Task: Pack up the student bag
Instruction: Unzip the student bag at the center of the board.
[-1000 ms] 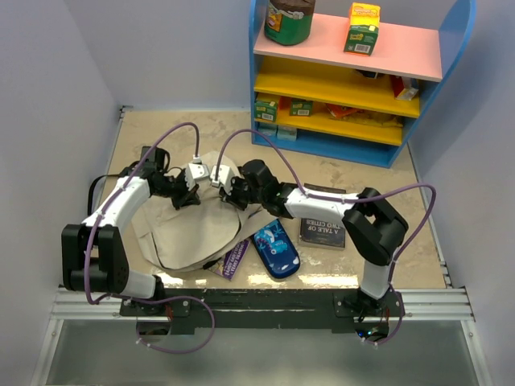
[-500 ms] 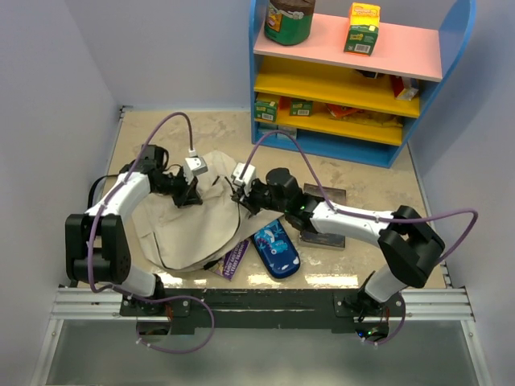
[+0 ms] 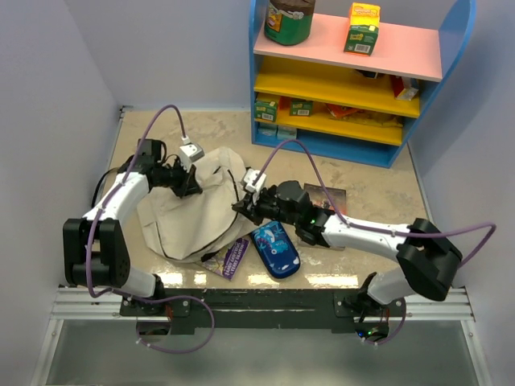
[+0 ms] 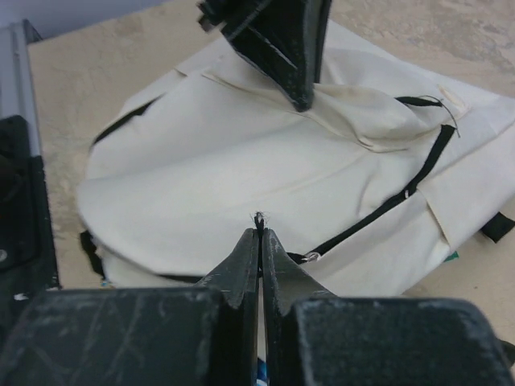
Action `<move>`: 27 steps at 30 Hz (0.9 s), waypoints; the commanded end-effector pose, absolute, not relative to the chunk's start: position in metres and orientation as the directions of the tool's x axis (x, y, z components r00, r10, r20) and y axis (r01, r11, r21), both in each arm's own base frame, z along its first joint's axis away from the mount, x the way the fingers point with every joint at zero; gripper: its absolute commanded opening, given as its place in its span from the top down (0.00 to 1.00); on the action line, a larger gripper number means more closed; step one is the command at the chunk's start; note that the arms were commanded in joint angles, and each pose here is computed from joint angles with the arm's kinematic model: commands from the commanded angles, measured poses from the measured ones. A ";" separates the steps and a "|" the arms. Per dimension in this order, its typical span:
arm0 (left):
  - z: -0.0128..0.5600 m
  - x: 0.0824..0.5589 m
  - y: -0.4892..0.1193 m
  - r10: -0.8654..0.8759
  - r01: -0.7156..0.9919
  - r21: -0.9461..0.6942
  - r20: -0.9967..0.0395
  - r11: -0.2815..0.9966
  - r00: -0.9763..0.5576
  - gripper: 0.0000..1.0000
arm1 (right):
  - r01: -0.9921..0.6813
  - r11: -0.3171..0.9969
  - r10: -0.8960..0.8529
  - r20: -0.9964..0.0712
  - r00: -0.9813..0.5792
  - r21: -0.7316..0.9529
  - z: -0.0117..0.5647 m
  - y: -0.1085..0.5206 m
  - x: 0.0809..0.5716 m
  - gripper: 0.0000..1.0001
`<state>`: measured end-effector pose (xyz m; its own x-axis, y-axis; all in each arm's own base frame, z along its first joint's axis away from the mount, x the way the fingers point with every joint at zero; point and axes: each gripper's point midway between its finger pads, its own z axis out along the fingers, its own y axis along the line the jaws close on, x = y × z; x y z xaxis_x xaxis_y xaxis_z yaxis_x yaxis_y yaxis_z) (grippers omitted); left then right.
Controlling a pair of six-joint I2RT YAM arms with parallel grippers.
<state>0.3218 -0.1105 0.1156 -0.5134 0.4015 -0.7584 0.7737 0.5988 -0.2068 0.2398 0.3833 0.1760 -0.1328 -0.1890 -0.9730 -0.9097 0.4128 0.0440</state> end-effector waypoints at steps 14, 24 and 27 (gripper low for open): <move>0.162 0.350 -0.117 0.291 0.740 -0.167 -0.846 0.652 -0.447 1.00 | -0.853 0.471 0.067 -0.974 -0.219 0.224 0.222 0.417 0.196 1.00; 0.170 0.338 -0.102 0.306 0.689 -0.157 -0.811 0.707 -0.499 1.00 | -0.664 0.643 0.256 -0.924 -0.284 0.382 0.224 0.338 0.276 1.00; 0.171 0.328 -0.105 0.317 0.704 -0.175 -0.800 0.688 -0.509 1.00 | -0.640 0.689 0.225 -0.940 -0.258 0.340 0.227 0.327 0.296 1.00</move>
<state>0.3280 -0.1037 0.1390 -0.5521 0.3291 -0.7661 0.6892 0.6972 -0.1973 0.2778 0.3385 0.2093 -0.2772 0.1695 -0.9457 -0.6691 0.6724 0.3167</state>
